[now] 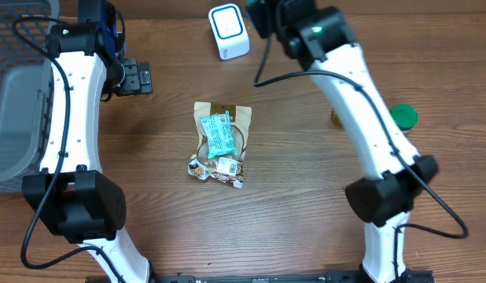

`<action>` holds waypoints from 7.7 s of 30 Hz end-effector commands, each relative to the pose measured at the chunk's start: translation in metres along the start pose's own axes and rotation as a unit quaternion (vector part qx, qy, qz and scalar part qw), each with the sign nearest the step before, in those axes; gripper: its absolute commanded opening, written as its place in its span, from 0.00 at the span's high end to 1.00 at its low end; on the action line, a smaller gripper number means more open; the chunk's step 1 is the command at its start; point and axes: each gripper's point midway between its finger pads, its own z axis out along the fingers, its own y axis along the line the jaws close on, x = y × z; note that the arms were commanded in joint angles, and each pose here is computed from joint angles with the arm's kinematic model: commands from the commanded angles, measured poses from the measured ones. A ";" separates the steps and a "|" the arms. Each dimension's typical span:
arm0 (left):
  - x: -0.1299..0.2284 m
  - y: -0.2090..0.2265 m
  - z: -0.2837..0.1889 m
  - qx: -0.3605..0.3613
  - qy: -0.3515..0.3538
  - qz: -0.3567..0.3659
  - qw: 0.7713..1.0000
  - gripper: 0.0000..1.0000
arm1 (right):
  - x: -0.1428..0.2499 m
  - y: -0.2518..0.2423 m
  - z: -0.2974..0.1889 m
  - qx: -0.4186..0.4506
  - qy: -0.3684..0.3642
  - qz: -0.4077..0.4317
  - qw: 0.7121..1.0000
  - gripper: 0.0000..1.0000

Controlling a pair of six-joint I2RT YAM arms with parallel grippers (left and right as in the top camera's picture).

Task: Scan the item barcode
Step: 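Carry the box to the right and lower it near the jar, then set the box down in front of the jar and open the gripper, then move the right gripper over the glass oil bottle, then lower the right gripper around the oil bottle neck and close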

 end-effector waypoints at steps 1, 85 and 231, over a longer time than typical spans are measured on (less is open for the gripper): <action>-0.004 -0.002 -0.005 0.000 -0.011 0.008 1.000 0.00 | 0.005 -0.028 -0.026 -0.005 0.010 0.105 0.994 0.96; -0.004 -0.002 -0.005 0.000 -0.011 0.008 1.000 0.00 | 0.409 -0.090 -0.085 0.107 0.458 0.415 0.779 0.96; -0.004 -0.002 -0.005 0.000 -0.011 0.008 1.000 0.00 | 0.251 -0.108 -0.019 0.071 0.306 0.339 0.887 0.00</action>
